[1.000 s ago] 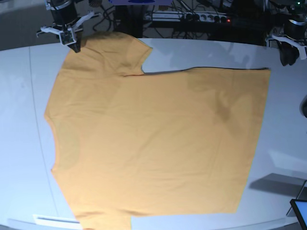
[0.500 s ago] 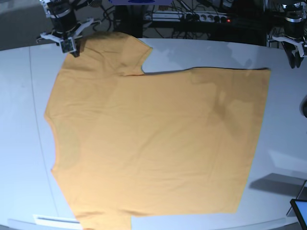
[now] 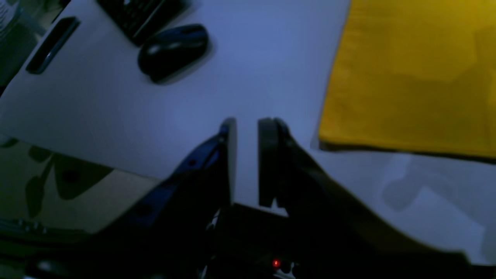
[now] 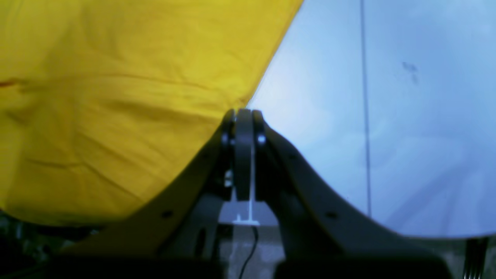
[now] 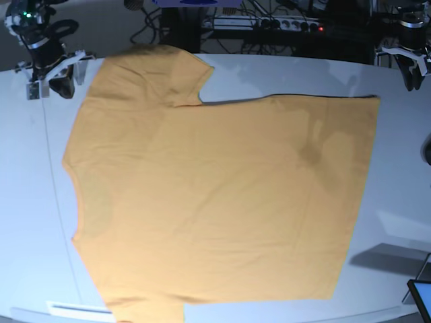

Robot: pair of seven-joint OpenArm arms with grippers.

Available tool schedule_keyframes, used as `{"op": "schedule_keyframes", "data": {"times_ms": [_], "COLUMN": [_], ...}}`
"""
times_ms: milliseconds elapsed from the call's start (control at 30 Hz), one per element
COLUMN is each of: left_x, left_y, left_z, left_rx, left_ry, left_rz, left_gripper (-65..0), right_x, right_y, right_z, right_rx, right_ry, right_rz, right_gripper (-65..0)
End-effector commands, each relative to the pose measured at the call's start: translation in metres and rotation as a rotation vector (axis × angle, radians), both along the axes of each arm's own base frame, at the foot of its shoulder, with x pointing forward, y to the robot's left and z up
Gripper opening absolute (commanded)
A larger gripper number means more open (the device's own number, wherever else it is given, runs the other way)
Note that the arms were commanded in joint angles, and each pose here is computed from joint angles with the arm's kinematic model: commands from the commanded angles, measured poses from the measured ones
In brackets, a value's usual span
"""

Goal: Fold the T-shirt properly
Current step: 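Move the right gripper to the shirt's shoulder corner nearest it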

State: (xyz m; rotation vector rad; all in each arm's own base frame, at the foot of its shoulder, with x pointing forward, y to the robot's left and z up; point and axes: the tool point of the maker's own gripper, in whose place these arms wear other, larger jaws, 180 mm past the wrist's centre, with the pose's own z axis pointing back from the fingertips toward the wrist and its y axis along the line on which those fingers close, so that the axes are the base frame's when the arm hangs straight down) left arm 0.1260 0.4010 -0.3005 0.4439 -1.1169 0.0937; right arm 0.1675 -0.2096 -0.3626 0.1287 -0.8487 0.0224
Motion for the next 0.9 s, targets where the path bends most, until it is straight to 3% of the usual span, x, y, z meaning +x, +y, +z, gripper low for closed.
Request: {"op": "schedule_keyframes", "data": {"times_ms": [0,300,533,867], "left_x": [0.005,0.004,0.005,0.005], "left_y": [0.001,0.002,0.002,0.002], "left_z": [0.014,0.013,0.014,0.014], "left_rx": [0.024,0.029,0.03,0.029], "left_ry": [-0.04,-0.032,-0.037,-0.038], "left_rz": [-0.015,-0.016,-0.017,-0.017], "left_gripper": [-55.6,-55.6,-55.6,-55.6], "right_x": [0.006,0.01,0.012,0.005], "right_y": [-0.002,-0.02,0.003,0.003], "right_z": [0.013,0.033,0.049,0.017], "right_rx": [0.015,0.169,0.337,0.427], "right_ry": [-0.038,-0.03,-0.025,0.117], "right_rz": [0.013,-0.036,0.073,0.061], "right_gripper": [-65.0,-65.0,-65.0,-65.0]}}
